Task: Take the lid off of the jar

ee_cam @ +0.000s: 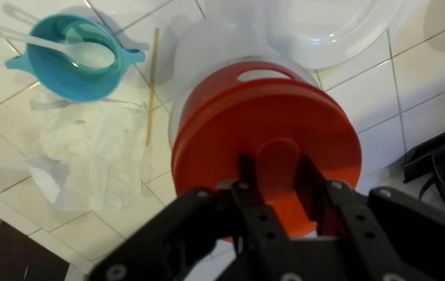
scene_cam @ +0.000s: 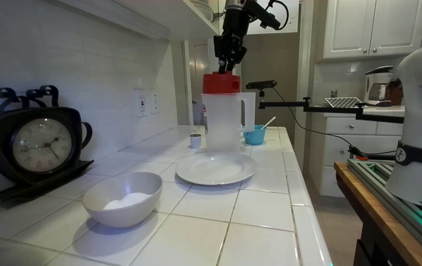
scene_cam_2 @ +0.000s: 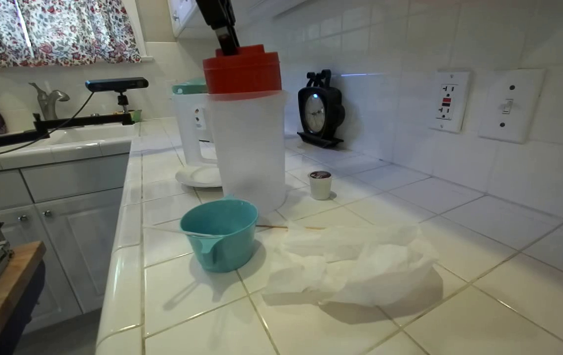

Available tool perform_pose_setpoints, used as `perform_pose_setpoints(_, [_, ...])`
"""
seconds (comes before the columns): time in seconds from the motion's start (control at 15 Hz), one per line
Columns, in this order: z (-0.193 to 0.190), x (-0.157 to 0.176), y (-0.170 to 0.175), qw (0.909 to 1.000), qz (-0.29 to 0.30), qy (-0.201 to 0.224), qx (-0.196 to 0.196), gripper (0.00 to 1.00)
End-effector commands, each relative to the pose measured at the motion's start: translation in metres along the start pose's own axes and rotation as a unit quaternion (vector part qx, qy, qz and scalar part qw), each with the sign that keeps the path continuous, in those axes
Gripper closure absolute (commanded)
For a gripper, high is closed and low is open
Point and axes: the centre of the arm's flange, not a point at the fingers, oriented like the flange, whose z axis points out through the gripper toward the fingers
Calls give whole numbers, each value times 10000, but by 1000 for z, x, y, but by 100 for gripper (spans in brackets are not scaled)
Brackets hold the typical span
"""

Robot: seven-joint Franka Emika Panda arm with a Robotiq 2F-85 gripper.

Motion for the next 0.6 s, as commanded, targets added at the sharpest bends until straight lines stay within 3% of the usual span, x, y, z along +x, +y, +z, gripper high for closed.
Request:
perform_pose_setpoints(0.0, [-27,-6,0,9999,15,133,30,92])
perform_pose_setpoints(0.53, [-93,-36,-19,9969,-390,532,422,92])
